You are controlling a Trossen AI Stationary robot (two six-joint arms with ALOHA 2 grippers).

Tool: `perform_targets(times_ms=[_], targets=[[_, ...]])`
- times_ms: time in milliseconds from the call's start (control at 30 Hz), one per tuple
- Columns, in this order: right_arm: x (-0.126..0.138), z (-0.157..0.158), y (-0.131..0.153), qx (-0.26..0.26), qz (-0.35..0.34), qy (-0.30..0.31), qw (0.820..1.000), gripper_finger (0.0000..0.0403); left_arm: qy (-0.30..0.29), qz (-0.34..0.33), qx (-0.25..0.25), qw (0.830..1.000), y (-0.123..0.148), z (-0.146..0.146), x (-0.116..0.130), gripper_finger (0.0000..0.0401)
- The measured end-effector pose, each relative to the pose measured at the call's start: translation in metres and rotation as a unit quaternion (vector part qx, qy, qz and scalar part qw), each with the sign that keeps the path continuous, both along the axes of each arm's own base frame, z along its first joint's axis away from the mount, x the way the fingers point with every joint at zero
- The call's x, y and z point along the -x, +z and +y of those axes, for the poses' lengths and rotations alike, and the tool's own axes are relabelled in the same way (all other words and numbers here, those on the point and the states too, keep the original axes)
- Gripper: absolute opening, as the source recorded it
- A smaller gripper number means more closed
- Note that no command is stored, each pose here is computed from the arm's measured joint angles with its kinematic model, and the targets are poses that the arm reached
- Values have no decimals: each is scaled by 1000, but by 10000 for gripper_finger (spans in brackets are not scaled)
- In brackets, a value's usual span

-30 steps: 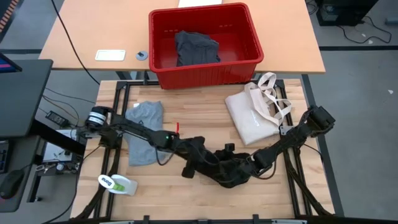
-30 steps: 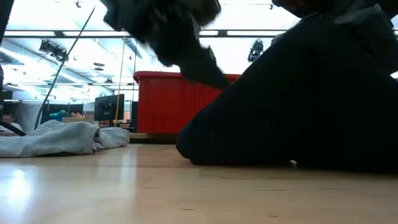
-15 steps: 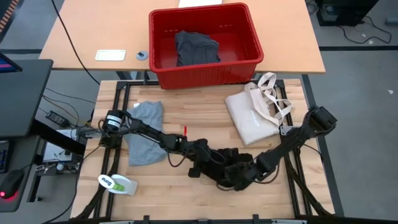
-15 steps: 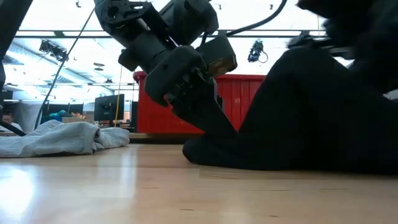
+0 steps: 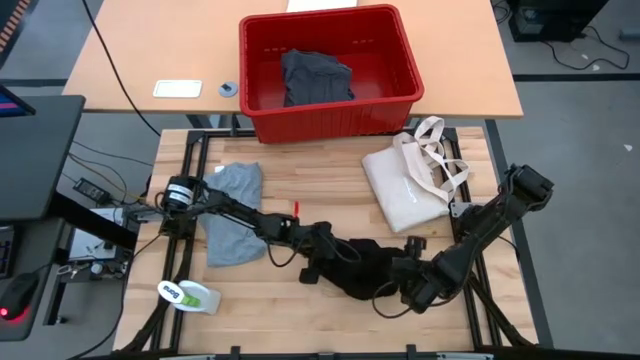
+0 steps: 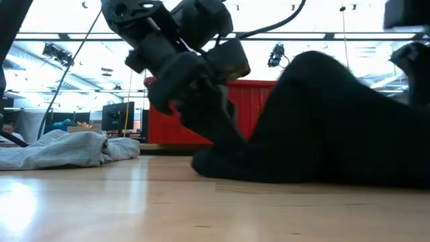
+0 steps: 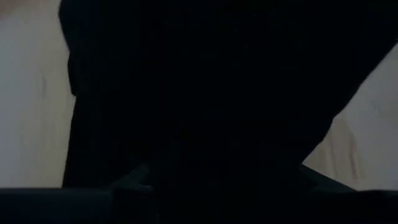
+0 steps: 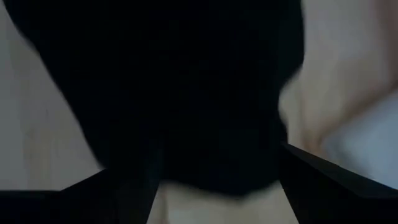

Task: Fold Laundry from Bin
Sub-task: Fold the black shirt

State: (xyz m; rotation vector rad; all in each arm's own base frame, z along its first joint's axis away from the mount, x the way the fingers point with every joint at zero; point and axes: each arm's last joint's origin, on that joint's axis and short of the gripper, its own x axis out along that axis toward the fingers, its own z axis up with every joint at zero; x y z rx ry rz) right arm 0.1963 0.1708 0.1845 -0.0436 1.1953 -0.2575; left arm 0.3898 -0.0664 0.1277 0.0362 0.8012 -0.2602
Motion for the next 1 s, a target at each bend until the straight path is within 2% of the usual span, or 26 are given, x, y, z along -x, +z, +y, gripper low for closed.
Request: perform_targets(times_ms=[100, 200, 367, 533, 633, 733, 833, 933, 1000], targets=[[5, 1, -10, -26, 45, -47, 998, 313, -3, 16, -14, 1000, 11, 2, 8, 181], [4, 0, -24, -33, 47, -75, 996, 310, -7, 36, -35, 999, 19, 5, 15, 181], [-20, 3, -44, -32, -26, -52, 998, 306, -22, 42, -49, 998, 41, 6, 28, 181], [-54, -4, -62, -25, -79, -26, 996, 300, -22, -29, -39, 999, 94, 7, 43, 181], [-75, -14, -69, -7, -126, -27, 992, 295, -1, -51, -14, 999, 112, 8, 49, 181], [-95, -26, -69, 21, -194, -40, 980, 289, 23, -53, 15, 998, 118, 7, 52, 181], [-112, -35, -61, 24, -245, -32, 969, 284, 44, -44, 39, 997, 118, 7, 52, 181], [-113, -42, -61, 23, -220, -11, 975, 279, 58, -30, 51, 997, 117, 7, 53, 181], [-108, -44, -56, 27, -201, -2, 979, 275, 60, -16, 42, 997, 115, 8, 55, 181]])
